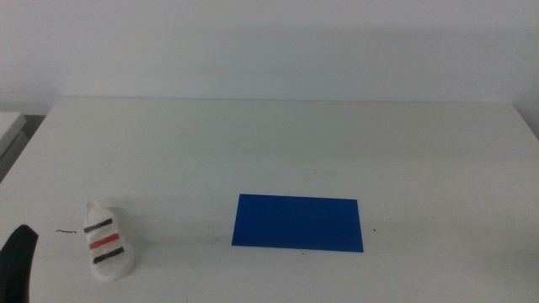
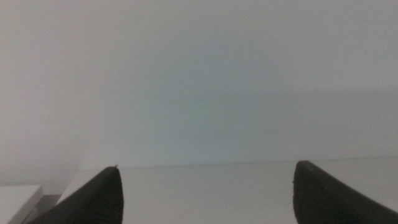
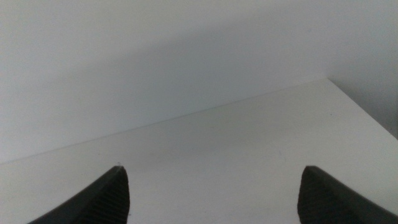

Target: Use one arm to grab the shoe from the table and place it on the mat.

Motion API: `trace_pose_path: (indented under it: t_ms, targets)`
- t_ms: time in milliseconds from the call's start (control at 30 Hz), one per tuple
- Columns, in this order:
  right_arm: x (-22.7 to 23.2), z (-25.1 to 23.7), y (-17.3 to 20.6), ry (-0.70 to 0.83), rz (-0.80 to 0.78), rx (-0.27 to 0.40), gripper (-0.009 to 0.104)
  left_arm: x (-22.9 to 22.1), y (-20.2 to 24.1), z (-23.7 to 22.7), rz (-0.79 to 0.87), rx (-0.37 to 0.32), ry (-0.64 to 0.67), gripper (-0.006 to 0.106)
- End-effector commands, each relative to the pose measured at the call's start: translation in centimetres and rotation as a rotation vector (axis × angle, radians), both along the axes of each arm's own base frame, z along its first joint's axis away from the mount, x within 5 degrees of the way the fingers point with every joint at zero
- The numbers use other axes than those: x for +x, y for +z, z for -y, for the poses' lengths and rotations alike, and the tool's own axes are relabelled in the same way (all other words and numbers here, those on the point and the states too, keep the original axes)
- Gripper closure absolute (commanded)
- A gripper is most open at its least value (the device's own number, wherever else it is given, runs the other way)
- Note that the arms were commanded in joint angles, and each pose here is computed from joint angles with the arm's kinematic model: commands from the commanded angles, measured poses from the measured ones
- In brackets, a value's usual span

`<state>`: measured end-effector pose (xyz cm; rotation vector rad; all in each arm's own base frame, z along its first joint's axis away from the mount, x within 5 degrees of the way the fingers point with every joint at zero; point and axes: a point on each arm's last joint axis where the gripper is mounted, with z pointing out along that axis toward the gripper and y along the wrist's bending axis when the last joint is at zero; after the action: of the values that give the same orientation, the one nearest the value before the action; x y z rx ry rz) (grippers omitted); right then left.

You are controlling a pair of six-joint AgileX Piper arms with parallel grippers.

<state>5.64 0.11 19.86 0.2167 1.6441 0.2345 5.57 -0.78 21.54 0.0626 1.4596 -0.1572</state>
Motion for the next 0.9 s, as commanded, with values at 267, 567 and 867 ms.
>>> trace_pose_path:
  t_ms: [267,567,867]
  targets:
    - [0.0,0.0,0.0,0.002,0.011,-0.009,0.016,0.0,1.4,-0.2,-0.08,-0.004,0.039,0.007]
    - [0.0,0.0,0.0,0.002,0.011,-0.009,0.016,2.2,10.6,-1.0,-0.614,-0.024,0.173,0.007]
    - [0.0,0.0,0.0,0.002,0.011,-0.009,0.016,9.7,15.2,-2.2,-1.138,-0.233,0.225,0.007]
